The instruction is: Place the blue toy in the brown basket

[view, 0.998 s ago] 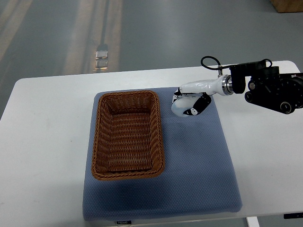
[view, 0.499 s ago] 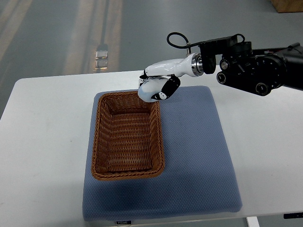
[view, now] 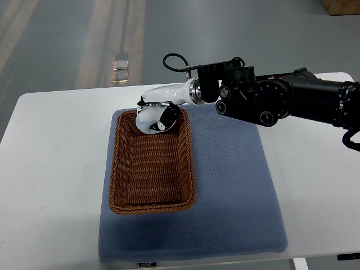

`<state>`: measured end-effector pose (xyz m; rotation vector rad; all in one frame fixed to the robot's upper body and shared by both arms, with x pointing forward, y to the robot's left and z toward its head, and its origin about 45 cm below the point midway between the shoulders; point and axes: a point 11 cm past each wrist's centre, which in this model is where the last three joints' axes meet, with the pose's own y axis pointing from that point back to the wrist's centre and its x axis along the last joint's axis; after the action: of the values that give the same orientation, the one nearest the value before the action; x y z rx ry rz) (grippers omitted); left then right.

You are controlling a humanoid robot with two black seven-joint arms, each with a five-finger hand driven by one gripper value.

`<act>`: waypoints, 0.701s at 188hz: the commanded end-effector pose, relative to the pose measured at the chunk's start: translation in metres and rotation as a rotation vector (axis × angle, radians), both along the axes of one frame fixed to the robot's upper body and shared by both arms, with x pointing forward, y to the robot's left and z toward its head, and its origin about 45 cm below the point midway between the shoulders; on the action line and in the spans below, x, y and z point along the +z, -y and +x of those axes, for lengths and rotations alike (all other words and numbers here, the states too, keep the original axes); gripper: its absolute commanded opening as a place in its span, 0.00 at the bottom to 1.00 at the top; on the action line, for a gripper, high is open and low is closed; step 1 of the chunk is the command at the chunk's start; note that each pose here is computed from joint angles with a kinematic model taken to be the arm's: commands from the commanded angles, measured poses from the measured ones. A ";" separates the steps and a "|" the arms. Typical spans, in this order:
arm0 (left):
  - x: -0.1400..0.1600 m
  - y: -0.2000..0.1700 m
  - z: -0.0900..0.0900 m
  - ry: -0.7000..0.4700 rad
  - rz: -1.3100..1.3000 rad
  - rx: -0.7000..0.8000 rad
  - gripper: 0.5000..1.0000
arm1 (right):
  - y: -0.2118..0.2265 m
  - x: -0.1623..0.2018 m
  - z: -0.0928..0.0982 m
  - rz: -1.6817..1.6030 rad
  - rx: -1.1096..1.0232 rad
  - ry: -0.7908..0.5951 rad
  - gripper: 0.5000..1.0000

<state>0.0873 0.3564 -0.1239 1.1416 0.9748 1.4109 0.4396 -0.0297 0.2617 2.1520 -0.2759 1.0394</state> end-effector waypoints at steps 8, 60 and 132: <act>0.000 0.000 0.000 0.000 -0.001 0.000 1.00 | -0.006 -0.003 -0.002 0.003 -0.002 -0.010 0.11; 0.000 0.000 0.000 0.000 -0.001 0.000 1.00 | -0.006 -0.015 -0.008 0.006 0.001 -0.043 0.72; 0.000 0.000 0.000 0.002 0.000 0.001 1.00 | -0.005 -0.022 -0.010 0.015 -0.006 -0.064 0.82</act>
<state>0.0873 0.3560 -0.1240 1.1402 0.9757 1.4106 0.4292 -0.0250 0.2402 2.1840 -0.2461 0.9697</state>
